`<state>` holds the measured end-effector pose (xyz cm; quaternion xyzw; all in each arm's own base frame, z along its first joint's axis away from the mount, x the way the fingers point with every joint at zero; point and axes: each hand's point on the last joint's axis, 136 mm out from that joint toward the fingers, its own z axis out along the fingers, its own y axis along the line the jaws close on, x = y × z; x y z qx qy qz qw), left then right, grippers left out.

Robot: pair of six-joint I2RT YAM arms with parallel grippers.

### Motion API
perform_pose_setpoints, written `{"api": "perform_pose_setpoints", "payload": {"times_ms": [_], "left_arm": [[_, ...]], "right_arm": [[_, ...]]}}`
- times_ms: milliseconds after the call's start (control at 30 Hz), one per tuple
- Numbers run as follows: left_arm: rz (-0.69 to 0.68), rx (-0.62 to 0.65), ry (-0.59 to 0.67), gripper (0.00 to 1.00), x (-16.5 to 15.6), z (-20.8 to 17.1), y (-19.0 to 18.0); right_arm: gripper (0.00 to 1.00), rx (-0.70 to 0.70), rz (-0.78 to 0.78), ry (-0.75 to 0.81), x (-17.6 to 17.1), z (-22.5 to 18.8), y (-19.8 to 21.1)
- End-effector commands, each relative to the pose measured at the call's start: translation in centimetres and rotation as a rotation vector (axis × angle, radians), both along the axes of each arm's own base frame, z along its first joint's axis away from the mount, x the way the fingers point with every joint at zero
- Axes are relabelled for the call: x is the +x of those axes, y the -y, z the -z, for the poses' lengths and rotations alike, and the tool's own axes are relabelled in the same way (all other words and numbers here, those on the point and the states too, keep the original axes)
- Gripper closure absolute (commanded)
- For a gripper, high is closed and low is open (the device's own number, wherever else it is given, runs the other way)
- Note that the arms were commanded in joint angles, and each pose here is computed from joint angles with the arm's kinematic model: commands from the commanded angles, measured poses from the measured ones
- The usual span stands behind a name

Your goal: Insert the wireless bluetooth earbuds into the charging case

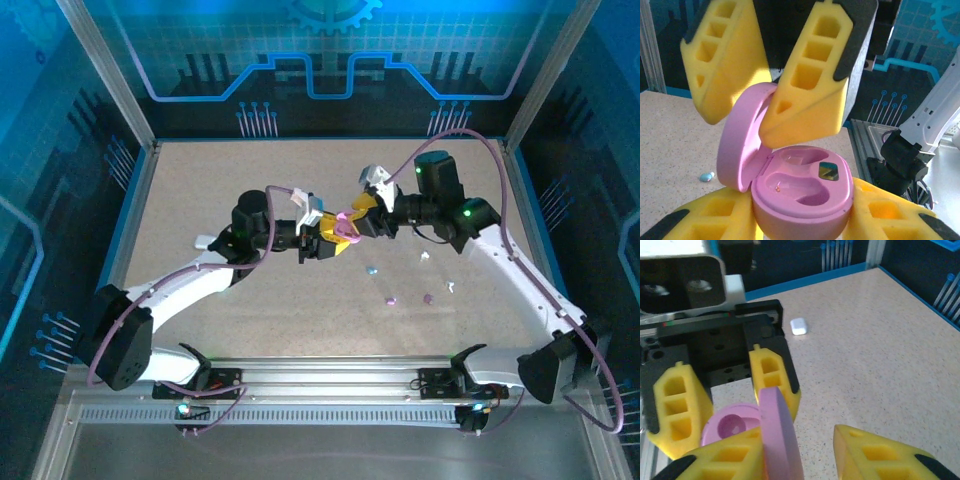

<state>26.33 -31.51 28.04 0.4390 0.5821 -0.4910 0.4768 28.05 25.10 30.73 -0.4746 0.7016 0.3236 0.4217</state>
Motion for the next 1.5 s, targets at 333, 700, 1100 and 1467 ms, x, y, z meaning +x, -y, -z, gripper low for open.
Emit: {"api": "perform_pose_setpoints", "payload": {"times_ms": [333,700,1100,1467], "left_arm": [[0.057,-0.006,0.075,0.66,-1.3,-2.0,0.1],[0.053,-0.005,0.061,0.56,-0.9,-2.0,0.2],[0.035,-0.003,0.023,0.32,-0.1,-1.9,0.7],[0.022,0.018,-0.008,0.31,0.4,-1.3,1.5]], "right_arm": [[0.85,-0.008,-0.151,-0.061,-1.6,-0.5,-0.5],[0.94,-0.023,-0.145,-0.035,-1.4,-0.6,-0.4],[0.94,-0.021,-0.081,0.039,-0.7,-1.3,-0.4],[0.94,-0.016,-0.047,0.115,-0.6,-1.8,-0.2]]}}
